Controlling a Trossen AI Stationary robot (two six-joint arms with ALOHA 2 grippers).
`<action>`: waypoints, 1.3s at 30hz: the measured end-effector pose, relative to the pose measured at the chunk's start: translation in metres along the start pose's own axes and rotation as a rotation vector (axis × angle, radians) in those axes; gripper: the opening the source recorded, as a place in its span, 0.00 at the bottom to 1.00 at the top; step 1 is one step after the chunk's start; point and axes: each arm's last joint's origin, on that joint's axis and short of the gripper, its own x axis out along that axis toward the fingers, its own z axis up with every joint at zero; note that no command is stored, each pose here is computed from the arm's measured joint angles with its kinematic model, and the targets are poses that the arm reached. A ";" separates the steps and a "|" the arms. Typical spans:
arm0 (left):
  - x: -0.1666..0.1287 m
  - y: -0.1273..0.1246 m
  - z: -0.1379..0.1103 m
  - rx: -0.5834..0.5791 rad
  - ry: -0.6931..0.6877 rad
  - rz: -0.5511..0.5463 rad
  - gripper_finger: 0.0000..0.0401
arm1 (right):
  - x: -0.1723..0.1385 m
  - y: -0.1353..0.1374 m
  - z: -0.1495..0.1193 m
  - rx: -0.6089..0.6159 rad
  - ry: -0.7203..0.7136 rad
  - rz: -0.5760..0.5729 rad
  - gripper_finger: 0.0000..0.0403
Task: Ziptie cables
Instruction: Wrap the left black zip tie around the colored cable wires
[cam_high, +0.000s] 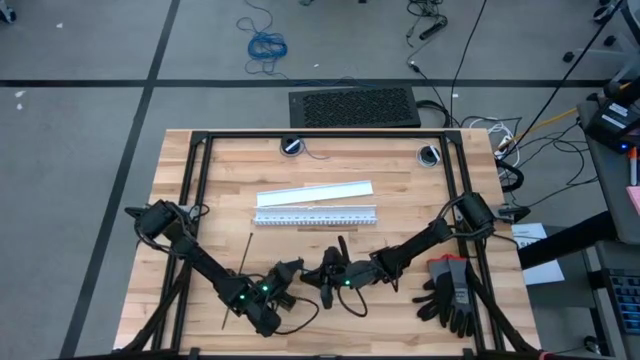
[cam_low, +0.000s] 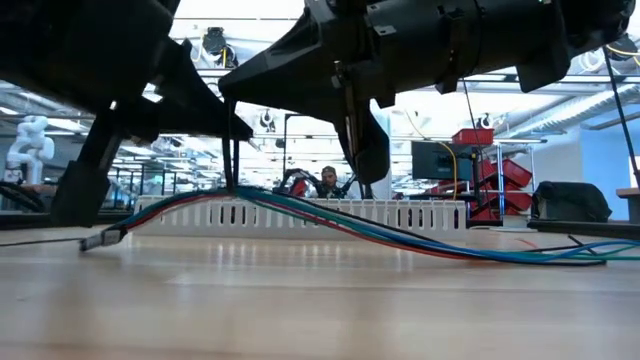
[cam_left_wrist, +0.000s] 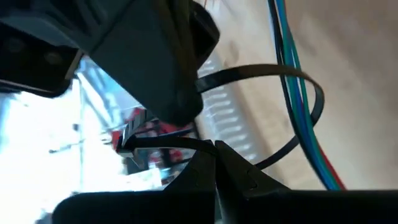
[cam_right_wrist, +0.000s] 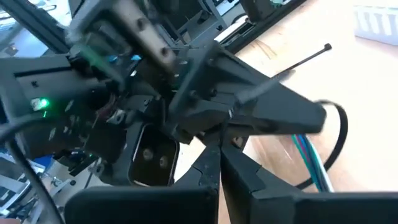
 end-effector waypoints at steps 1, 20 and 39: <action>0.000 0.000 0.000 0.036 0.015 0.015 0.00 | 0.000 -0.001 0.000 0.003 0.002 -0.005 0.00; 0.013 -0.038 0.014 0.391 0.139 0.078 0.00 | -0.002 -0.020 -0.001 0.033 0.032 -0.038 0.00; 0.009 -0.030 0.024 0.291 0.104 0.081 0.00 | -0.002 -0.020 0.009 0.000 0.033 -0.023 0.00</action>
